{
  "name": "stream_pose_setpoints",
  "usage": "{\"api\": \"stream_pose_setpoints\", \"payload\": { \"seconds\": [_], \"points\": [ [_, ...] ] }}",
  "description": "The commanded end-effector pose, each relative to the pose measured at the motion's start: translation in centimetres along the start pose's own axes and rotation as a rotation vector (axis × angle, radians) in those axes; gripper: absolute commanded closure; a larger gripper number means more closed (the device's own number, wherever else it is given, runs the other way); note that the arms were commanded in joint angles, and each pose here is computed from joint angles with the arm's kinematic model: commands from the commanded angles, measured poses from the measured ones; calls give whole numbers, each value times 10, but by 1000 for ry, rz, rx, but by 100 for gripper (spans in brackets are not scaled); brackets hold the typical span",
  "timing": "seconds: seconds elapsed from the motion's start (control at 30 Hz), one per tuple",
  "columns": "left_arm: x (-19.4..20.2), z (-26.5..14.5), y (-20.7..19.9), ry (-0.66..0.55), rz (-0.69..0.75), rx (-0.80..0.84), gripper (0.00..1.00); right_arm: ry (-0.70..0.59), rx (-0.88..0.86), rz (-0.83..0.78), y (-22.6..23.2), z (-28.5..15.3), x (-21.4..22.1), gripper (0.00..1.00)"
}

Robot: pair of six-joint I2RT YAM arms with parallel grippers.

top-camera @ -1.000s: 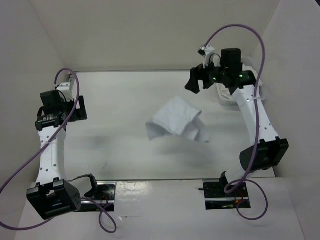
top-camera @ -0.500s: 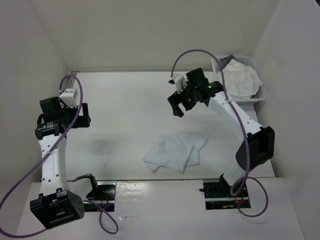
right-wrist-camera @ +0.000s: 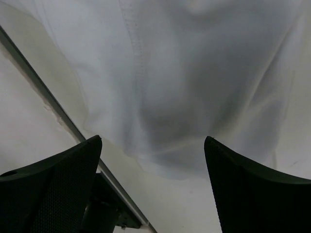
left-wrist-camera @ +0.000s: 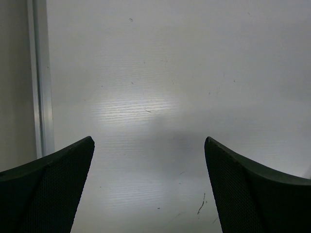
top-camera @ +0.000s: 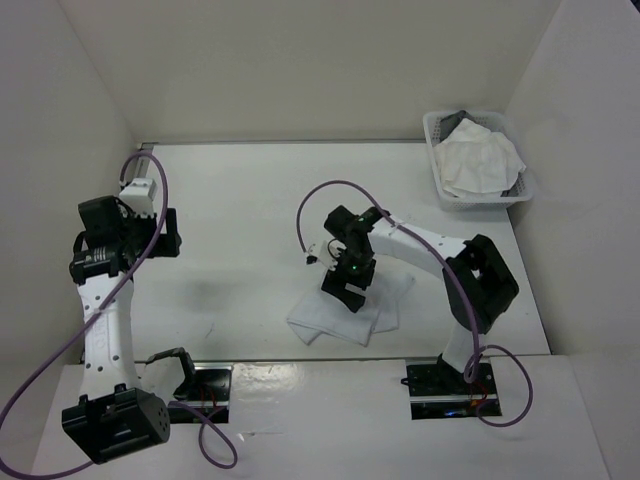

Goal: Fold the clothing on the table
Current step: Flatten the skirt out

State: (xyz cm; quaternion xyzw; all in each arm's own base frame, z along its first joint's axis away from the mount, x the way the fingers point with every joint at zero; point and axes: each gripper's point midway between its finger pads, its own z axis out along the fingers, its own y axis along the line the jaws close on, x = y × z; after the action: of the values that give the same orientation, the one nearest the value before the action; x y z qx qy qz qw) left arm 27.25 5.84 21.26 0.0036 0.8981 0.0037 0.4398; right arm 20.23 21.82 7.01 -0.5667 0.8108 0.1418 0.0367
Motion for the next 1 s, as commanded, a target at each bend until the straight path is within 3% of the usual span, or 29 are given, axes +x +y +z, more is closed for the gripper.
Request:
{"api": "stream_pose_setpoints", "payload": {
  "seconds": [0.0, 0.13, 0.17, 0.2, 0.27, 0.3, 0.43, 0.63, 0.8, 0.9, 0.97],
  "points": [
    [-1, -1, -2, -21, 17, 14, 0, 58, 8, -21, -5, 16, 18, 11],
    [-1, -1, 1, -21, 11, 7, 0, 119, -14, -16, -8, 37, 30, 28],
    [-1, -1, 1, -21, 11, 7, 0, 134, -23, -22, -9, 42, 32, 38],
    [-1, -1, 1, -21, 11, 7, 0, 150, -32, -18, -9, 46, 35, 55],
    [-1, -1, 1, -21, 11, 7, 0, 175, -56, -8, -8, 56, 37, 65],
    [-1, -1, 1, -21, 11, 7, 0, 171, -66, -7, -8, 59, 36, 79],
    [-2, -4, 1, -32, 8, 6, 0, 159, -45, -4, -16, 68, 30, 100],
    [2, -2, 1, -23, 6, 9, 0, -22, 76, 14, -47, 51, -37, 100],
    [4, -2, 0, -15, 3, 11, 0, -321, 158, -8, -65, -16, -137, 100],
    [1, -2, 0, -17, 12, 20, 0, -463, 204, 6, -74, -57, -176, 100],
    [-1, -3, -3, -21, 24, 34, 0, -487, 247, 39, -86, -66, -183, 100]
  ]
}}
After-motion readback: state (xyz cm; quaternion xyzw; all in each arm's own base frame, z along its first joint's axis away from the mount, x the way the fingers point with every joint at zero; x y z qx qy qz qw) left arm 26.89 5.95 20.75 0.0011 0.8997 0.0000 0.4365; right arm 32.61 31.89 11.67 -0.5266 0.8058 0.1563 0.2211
